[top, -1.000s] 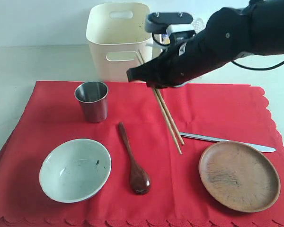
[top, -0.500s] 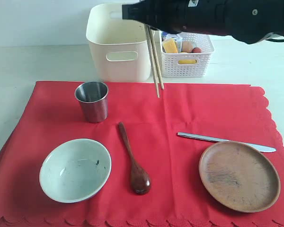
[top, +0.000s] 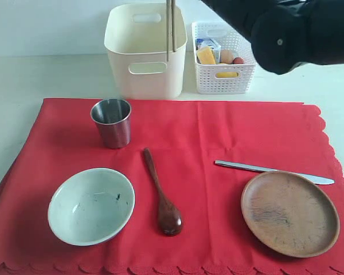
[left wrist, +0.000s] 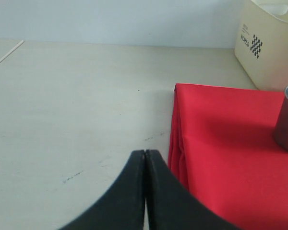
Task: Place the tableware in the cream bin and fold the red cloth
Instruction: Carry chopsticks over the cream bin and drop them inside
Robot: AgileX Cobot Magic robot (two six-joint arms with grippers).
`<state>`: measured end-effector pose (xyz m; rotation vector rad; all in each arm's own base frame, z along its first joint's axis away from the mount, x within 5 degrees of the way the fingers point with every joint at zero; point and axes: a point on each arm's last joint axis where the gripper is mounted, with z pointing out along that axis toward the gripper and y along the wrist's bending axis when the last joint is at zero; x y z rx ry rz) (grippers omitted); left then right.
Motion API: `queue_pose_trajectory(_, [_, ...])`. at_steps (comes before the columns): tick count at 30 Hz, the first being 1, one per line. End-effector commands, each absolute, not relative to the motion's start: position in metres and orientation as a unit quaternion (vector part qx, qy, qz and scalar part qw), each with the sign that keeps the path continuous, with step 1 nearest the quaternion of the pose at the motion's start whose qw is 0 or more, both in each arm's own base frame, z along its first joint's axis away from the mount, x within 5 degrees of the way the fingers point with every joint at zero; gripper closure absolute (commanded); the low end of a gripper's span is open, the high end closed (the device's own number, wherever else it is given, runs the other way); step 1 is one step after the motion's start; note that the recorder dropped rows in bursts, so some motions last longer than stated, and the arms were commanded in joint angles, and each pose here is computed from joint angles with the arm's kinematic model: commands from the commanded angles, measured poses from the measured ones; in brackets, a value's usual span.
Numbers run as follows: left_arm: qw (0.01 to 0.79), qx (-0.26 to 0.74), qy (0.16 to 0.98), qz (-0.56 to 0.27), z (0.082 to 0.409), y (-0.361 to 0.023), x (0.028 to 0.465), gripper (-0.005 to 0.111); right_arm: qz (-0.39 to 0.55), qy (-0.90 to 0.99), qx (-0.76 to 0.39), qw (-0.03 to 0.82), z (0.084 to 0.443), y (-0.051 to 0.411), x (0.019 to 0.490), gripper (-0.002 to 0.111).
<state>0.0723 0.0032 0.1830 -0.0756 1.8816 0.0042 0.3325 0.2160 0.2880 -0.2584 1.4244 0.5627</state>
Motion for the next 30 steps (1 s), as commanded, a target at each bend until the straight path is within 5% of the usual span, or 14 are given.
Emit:
queue_pose_trajectory(1, [0.588,-0.034,0.808,0.000,0.183,0.003,0.073,0.106,0.259,0.595,-0.126,0.751,0.283,0.228,0.346,0.108])
queue_pose_trajectory(30, [0.588,-0.034,0.808,0.000,0.183,0.003,0.073,0.106,0.163,0.598,-0.104,0.778,0.247,0.258,0.418,0.108])
